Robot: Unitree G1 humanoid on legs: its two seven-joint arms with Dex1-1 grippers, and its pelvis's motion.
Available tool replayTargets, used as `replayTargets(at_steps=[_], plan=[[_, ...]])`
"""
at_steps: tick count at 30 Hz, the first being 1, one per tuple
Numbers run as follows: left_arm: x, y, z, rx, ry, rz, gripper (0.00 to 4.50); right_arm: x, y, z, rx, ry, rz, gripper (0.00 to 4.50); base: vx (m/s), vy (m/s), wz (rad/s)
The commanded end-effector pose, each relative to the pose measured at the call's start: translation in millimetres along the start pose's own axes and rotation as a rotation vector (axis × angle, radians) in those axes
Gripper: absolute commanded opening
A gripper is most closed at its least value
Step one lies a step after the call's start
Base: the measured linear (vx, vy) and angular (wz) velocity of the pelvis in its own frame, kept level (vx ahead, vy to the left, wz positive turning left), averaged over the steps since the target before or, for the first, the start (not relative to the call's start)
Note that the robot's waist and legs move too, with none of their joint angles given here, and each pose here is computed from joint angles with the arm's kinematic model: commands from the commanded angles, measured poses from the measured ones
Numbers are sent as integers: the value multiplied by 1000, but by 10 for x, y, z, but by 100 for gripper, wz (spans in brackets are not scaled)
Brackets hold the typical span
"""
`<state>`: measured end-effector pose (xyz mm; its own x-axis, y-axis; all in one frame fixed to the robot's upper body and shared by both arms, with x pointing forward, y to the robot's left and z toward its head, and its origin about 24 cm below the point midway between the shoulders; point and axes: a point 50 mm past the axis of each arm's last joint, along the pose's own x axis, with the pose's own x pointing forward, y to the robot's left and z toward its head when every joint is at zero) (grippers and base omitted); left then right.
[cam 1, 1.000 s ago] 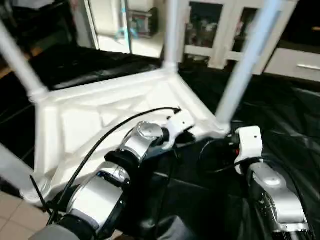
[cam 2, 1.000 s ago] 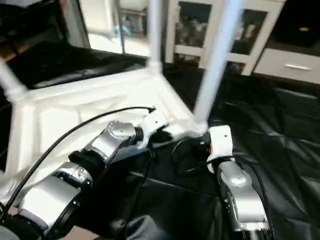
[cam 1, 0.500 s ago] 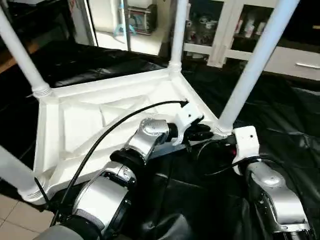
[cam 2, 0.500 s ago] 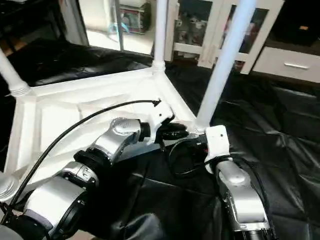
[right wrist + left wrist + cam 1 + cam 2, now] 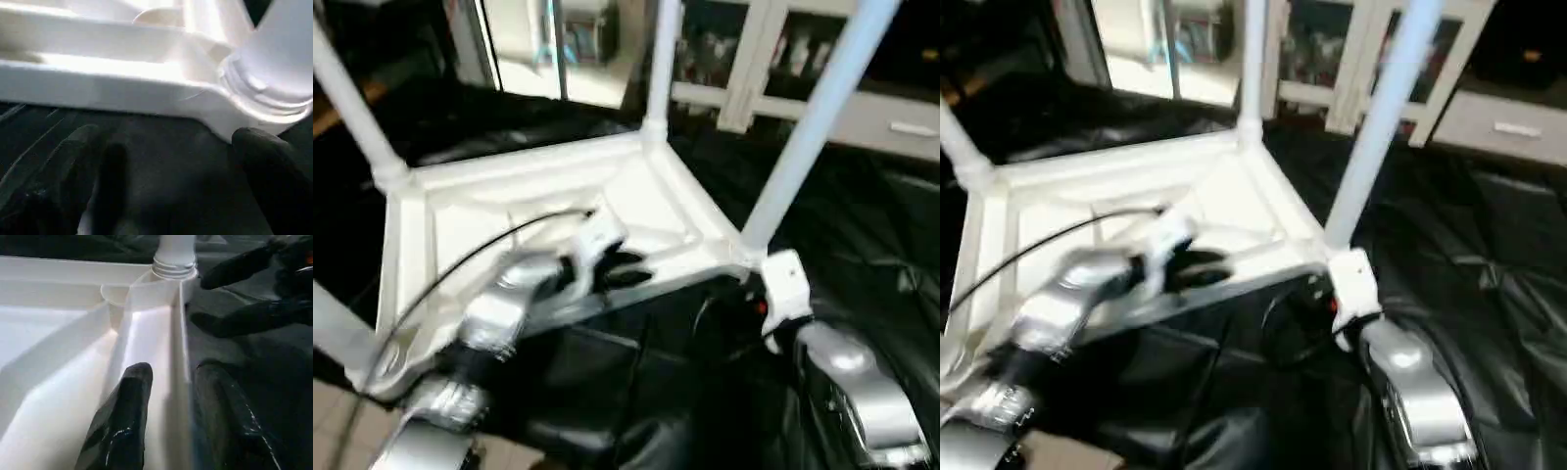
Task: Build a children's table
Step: Rotate table base
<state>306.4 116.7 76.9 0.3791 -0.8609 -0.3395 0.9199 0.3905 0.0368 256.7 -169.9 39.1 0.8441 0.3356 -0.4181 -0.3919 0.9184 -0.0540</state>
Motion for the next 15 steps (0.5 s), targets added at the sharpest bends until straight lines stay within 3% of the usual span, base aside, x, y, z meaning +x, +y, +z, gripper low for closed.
replayTargets(at_steps=[1, 5, 9, 11, 15], plan=[[-79, -107, 120, 17, -25, -35, 175, 45, -3, 29, 19, -5, 4, 450, 0, 0, 0], [-235, -255, 140, -31, -28, -55, 175, 340, 20, 61, 39, 8, -4, 450, 0, 0, 0], [-263, -293, 130, -35, -5, -63, 175, 442, 23, 82, 47, 15, -5, 450, 0, 0, 0], [-283, -324, 121, -38, 22, -62, 175, 623, -9, 150, 47, 18, -26, 450, 0, 0, 0], [-286, -326, 120, -46, 34, -38, 175, 801, -61, 243, 42, 17, -72, 450, 0, 0, 0]])
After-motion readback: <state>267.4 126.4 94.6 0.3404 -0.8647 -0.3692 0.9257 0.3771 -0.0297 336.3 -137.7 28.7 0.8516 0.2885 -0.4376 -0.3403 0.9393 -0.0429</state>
